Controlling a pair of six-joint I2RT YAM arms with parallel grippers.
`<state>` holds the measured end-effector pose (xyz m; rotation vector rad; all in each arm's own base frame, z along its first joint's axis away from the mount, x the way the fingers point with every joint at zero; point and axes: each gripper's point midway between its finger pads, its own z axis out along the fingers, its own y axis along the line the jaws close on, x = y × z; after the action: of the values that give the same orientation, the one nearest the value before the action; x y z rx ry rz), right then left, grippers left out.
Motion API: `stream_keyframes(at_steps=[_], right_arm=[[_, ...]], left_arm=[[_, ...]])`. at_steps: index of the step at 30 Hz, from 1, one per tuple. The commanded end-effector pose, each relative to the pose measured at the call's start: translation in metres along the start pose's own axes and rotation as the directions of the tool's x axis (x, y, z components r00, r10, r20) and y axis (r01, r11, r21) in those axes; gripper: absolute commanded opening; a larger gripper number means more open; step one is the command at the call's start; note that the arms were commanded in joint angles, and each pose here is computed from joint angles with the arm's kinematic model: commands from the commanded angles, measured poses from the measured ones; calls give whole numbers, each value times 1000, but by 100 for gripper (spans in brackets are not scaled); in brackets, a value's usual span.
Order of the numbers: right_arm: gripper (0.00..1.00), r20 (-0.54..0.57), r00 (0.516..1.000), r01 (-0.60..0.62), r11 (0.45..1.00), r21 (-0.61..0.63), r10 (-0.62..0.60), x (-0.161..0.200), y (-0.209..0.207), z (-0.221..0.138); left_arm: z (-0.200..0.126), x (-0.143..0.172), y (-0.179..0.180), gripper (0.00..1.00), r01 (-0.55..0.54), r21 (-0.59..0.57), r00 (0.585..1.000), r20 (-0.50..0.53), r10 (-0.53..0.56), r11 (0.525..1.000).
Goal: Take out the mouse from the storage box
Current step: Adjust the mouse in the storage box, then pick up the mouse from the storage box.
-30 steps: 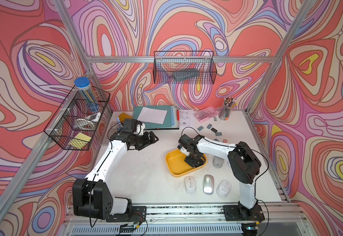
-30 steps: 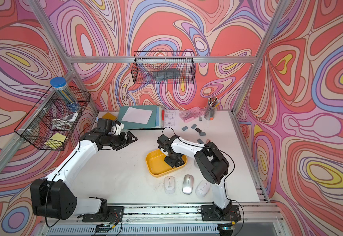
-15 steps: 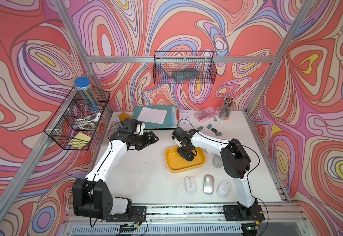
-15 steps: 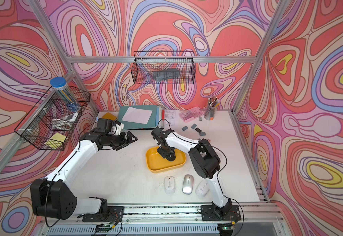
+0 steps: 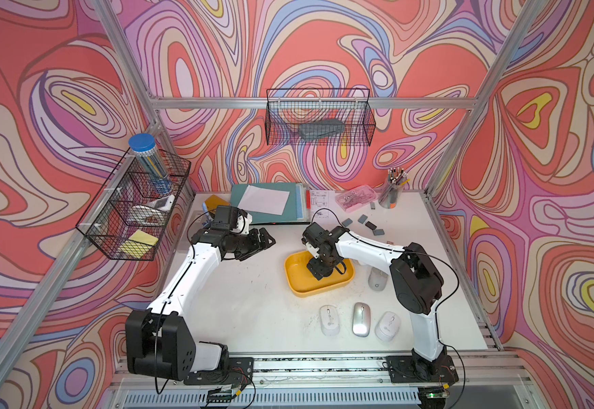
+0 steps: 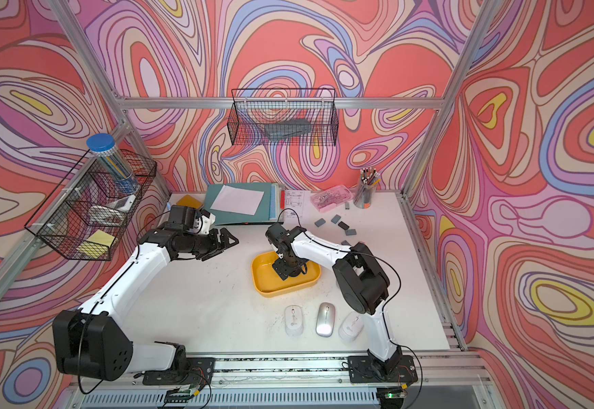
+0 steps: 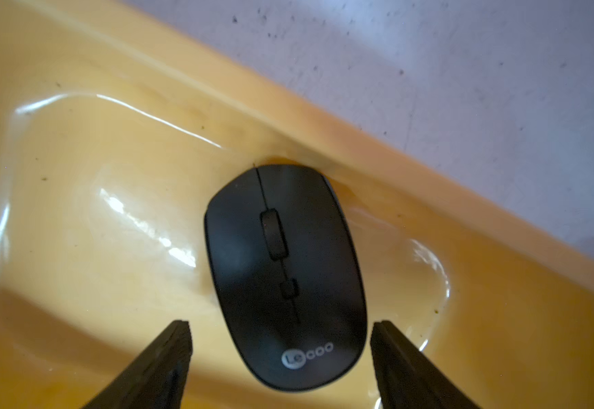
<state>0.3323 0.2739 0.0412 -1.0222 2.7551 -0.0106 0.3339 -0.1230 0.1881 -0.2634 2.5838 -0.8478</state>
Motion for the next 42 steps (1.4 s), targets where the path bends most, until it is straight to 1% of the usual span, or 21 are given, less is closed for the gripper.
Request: stream_keyframes(at_steps=[1, 5, 11, 13, 14, 16, 18, 20, 23, 26, 27, 29, 30, 32, 33, 35, 37, 40, 42], right_arm=[[81, 0, 1000, 10, 999, -47, -10, 4, 5, 10], [78, -5, 1000, 8, 998, -69, -8, 2, 9, 20], [65, -27, 1000, 6, 999, -53, -7, 9, 7, 27], [62, -36, 999, 7, 999, -40, -9, 12, 5, 32], [62, -43, 999, 9, 999, -39, -10, 14, 5, 34], [66, -40, 999, 7, 1000, -25, -8, 13, 2, 34], [72, -6, 1000, 5, 1000, -13, -5, 8, 1, 32], [74, 29, 1000, 1, 1000, -4, -1, 1, -2, 28], [75, 41, 999, -3, 1000, -3, 4, -5, -2, 31], [73, -5, 1000, -7, 1000, -10, 7, -1, 1, 41], [71, -18, 1000, -6, 1000, -16, 6, 2, 2, 43], [63, -34, 999, -10, 1000, -18, 10, 7, 2, 44], [57, -49, 999, -10, 1000, -18, 9, 10, 2, 44], [41, -71, 997, -8, 1000, -18, 7, 15, 2, 41], [35, -77, 997, -7, 1000, -15, 6, 17, 1, 39], [32, -64, 998, -12, 1000, -13, 11, 14, 0, 31], [30, -28, 999, -22, 1000, -11, 22, 7, -1, 18], [29, 55, 998, -38, 999, -19, 39, -8, -2, -11], [28, 84, 996, -38, 999, -34, 40, -14, -1, -28]], left_arm=[[0, 3, -3, 82, -17, 9, 1000, -7, 17, 1000], [-2, 3, -4, 82, -22, 11, 1000, -5, 22, 1000], [0, 4, -5, 82, -20, 13, 1000, -13, 20, 1000], [-2, 3, -5, 82, -24, 14, 1000, -8, 24, 1000], [-2, 3, -5, 82, -25, 12, 1000, -3, 25, 1000], [-3, 3, -5, 82, -27, 9, 1000, 1, 27, 1000], [-2, 3, -4, 82, -26, 8, 1000, 0, 26, 1000], [-2, 3, -4, 82, -26, 9, 1000, -3, 26, 1000], [-2, 3, -5, 82, -25, 10, 1000, -3, 25, 1000], [-2, 3, -5, 82, -28, 8, 1000, -3, 28, 1000], [-2, 3, -4, 82, -27, 6, 1000, -3, 27, 1000], [-2, 4, -4, 82, -28, 6, 1000, -4, 28, 1000], [-2, 3, -4, 82, -28, 7, 1000, -5, 28, 1000], [-1, 4, -5, 82, -28, 9, 1000, -8, 28, 1000], [-2, 3, -5, 82, -28, 12, 1000, -7, 28, 1000], [-2, 3, -5, 82, -27, 11, 1000, -6, 27, 1000], [-2, 3, -5, 82, -28, 11, 1000, -5, 28, 1000], [-2, 3, -4, 82, -27, 7, 1000, -3, 27, 1000], [-1, 3, -5, 82, -25, 9, 1000, -5, 25, 1000]])
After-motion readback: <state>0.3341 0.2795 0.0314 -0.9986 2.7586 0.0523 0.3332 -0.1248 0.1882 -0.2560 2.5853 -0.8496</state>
